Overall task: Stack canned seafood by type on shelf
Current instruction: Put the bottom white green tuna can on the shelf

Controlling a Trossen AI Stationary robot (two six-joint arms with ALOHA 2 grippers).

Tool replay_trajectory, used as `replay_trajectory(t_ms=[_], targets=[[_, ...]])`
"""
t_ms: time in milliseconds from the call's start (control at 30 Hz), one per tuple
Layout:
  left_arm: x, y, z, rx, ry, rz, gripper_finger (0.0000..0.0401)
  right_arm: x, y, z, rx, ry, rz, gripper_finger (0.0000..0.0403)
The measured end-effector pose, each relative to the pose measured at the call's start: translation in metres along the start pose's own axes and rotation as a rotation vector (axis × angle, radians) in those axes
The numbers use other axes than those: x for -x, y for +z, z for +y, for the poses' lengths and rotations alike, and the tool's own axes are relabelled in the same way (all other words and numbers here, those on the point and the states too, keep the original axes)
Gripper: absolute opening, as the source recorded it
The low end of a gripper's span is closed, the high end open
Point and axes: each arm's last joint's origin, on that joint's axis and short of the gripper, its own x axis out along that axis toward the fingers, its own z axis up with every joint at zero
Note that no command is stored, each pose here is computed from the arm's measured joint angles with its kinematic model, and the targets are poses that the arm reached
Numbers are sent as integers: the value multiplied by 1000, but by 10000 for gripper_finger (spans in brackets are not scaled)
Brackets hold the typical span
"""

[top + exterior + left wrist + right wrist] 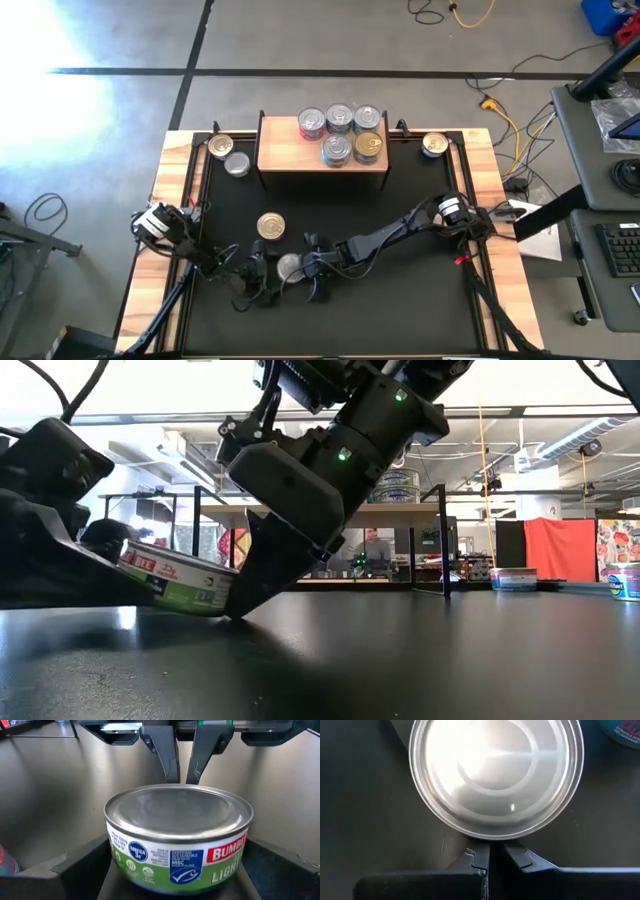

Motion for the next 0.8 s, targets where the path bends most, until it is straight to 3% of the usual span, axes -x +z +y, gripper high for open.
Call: replay_trajectory(t_ms=[533,800], targets=[[-9,0,6,-17,2,41,392,0,-2,-1,10,-8,0,13],[-9,5,7,17,29,8,377,19,5,-3,7,-29,41,13]])
